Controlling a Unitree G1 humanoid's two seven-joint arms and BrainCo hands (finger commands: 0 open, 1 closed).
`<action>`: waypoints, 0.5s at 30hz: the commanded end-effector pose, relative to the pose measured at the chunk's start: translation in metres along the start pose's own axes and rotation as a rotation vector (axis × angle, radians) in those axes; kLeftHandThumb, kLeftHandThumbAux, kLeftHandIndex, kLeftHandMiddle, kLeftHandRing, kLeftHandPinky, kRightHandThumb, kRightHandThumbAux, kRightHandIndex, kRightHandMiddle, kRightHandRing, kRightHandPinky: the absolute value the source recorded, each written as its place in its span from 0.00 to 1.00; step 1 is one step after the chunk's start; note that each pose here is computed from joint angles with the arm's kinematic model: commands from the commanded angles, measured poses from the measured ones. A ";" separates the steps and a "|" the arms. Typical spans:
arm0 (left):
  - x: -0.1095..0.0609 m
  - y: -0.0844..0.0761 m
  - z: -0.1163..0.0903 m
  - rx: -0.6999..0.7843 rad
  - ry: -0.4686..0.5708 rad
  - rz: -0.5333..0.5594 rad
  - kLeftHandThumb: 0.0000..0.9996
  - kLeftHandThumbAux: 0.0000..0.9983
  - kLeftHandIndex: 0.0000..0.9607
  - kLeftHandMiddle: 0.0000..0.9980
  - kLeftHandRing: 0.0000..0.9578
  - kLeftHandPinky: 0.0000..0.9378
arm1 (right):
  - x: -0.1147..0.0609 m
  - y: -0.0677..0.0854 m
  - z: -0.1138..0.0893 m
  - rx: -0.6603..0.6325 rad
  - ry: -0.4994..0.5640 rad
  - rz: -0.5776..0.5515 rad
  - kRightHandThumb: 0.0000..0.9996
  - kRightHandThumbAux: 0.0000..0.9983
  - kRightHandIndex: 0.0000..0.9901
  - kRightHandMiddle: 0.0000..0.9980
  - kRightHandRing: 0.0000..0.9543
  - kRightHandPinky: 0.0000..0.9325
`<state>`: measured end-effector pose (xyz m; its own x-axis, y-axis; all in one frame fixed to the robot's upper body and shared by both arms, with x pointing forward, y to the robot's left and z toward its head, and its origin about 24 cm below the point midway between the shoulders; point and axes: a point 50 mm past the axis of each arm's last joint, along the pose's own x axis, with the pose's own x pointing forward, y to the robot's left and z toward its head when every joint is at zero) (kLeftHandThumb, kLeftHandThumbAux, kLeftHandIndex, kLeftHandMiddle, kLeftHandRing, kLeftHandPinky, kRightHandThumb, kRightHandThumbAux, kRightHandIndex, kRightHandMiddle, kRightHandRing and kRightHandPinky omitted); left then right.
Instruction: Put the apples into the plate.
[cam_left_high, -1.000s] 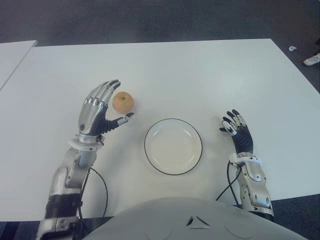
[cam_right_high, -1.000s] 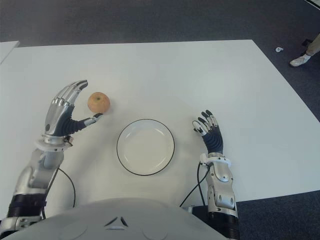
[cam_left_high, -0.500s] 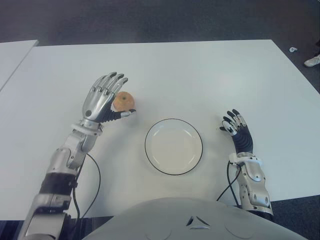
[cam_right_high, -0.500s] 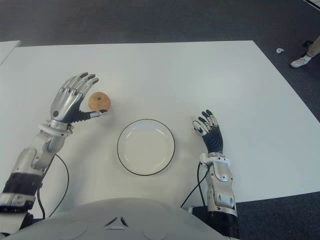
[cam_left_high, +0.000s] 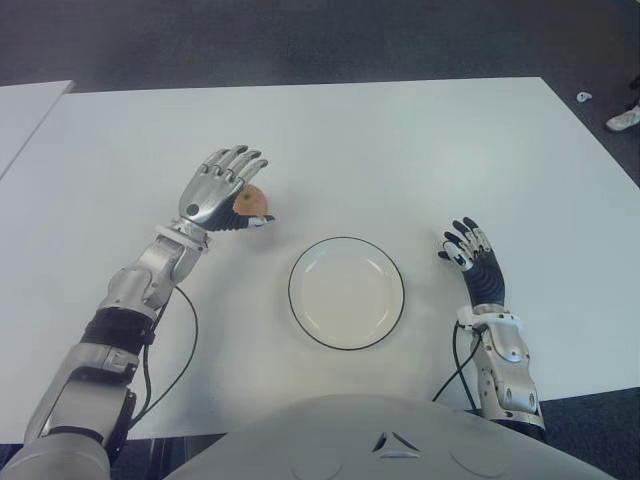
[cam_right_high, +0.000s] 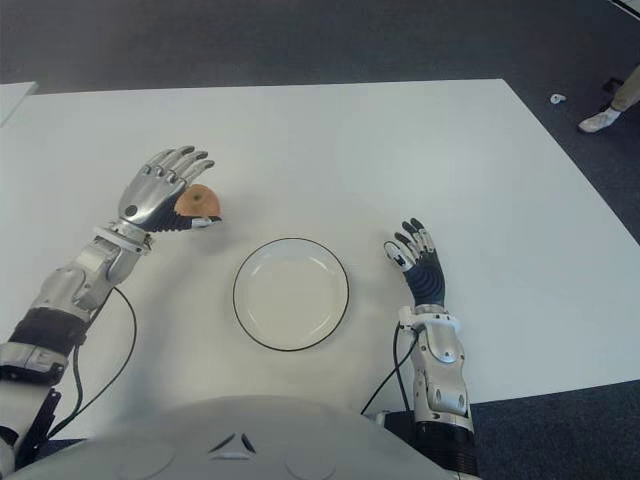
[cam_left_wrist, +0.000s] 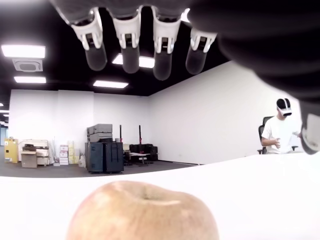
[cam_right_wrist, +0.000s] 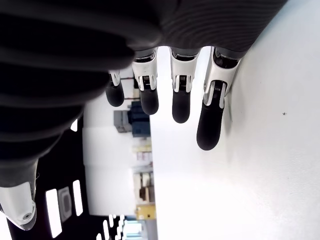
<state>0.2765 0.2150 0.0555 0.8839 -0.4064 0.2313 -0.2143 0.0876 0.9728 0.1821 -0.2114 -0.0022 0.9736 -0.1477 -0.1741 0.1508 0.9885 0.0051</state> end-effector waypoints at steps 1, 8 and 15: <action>0.001 -0.008 -0.002 -0.005 0.004 -0.050 0.34 0.36 0.15 0.12 0.11 0.15 | -0.016 -0.002 -0.032 0.019 0.167 -0.015 0.33 0.61 0.04 0.13 0.16 0.21; 0.004 -0.014 -0.005 -0.019 0.009 -0.080 0.34 0.36 0.15 0.12 0.12 0.16 | -0.018 -0.001 -0.034 0.020 0.166 -0.016 0.32 0.61 0.05 0.14 0.16 0.20; 0.006 -0.022 -0.006 -0.041 0.014 -0.149 0.33 0.36 0.15 0.12 0.12 0.16 | -0.020 -0.001 -0.035 0.031 0.170 -0.021 0.32 0.59 0.05 0.14 0.16 0.20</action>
<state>0.2877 0.2149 0.0412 0.9032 -0.4058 0.1399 -0.1188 0.0769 0.9899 0.1795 -0.2108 -0.0031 0.9748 -0.1490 -0.1663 0.1527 0.9882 0.0098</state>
